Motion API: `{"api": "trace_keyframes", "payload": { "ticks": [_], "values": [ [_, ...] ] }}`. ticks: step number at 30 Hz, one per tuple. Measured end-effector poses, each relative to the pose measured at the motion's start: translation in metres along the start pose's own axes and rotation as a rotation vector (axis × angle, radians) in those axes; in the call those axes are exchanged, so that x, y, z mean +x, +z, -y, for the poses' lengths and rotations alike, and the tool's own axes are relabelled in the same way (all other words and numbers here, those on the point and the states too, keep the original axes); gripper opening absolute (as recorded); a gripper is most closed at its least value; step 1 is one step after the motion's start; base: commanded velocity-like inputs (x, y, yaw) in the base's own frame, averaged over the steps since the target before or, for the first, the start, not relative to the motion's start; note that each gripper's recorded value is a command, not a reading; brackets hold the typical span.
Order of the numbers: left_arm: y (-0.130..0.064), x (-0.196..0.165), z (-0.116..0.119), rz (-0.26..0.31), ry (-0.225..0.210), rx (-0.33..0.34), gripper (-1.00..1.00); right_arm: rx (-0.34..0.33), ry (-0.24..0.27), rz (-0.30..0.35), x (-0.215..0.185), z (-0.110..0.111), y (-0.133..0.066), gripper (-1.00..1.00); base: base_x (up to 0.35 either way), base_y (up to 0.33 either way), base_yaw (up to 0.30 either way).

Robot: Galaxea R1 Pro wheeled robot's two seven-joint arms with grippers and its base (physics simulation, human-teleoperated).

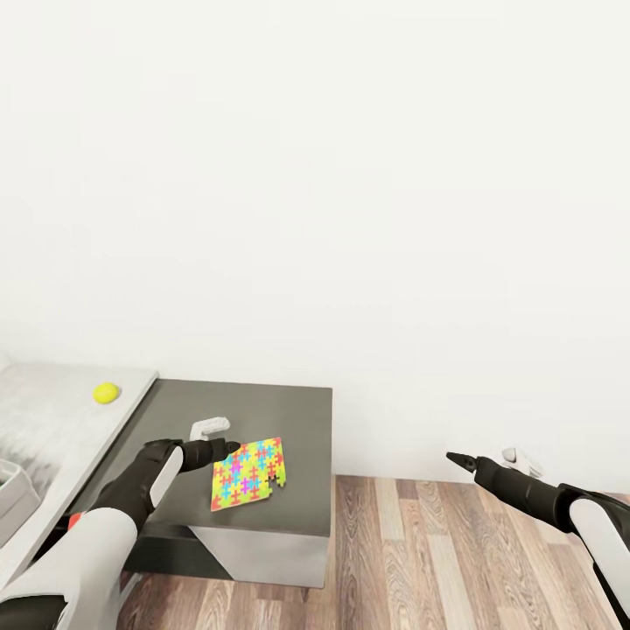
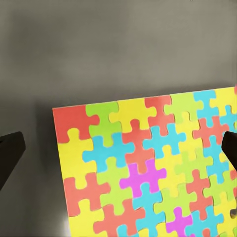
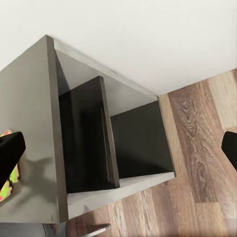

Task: Put all the toys in the child's room - the three board games (two on the bed and one on the table), the two jigsaw puzzles on the table, and the tennis ball on the table - inside the toy box on the table in the child's room.

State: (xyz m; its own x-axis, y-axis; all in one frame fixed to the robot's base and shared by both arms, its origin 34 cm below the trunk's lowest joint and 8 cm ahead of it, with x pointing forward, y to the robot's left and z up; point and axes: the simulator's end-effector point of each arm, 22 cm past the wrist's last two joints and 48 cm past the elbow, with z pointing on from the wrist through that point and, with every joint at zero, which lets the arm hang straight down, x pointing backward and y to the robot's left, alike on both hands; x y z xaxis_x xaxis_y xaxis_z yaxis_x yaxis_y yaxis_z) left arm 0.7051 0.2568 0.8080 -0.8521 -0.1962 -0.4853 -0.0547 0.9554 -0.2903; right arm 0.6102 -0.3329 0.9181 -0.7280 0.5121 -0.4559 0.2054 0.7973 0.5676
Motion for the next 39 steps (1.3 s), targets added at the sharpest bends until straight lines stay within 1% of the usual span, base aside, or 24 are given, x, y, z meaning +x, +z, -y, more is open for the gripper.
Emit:
{"api": "trace_keyframes", "payload": {
  "ticks": [18,27,39],
  "values": [
    [0.0001,0.0,-0.0001,0.0,0.0,0.0,1.0,-0.001,0.003,0.0,-0.0001,0.0003,0.0,1.0,0.006,0.0,0.0],
    [-0.0002,0.0003,0.0,-0.001,0.0,-0.001,1.0,-0.007,0.001,0.004,-0.0013,-0.0023,-0.0009,1.0,0.165,0.018,0.0],
    [0.0026,0.0031,-0.0006,-0.007,-0.002,-0.002,1.0,-0.006,0.002,0.0,0.0,-0.0013,0.0009,1.0,0.033,0.004,0.0]
  ]
}}
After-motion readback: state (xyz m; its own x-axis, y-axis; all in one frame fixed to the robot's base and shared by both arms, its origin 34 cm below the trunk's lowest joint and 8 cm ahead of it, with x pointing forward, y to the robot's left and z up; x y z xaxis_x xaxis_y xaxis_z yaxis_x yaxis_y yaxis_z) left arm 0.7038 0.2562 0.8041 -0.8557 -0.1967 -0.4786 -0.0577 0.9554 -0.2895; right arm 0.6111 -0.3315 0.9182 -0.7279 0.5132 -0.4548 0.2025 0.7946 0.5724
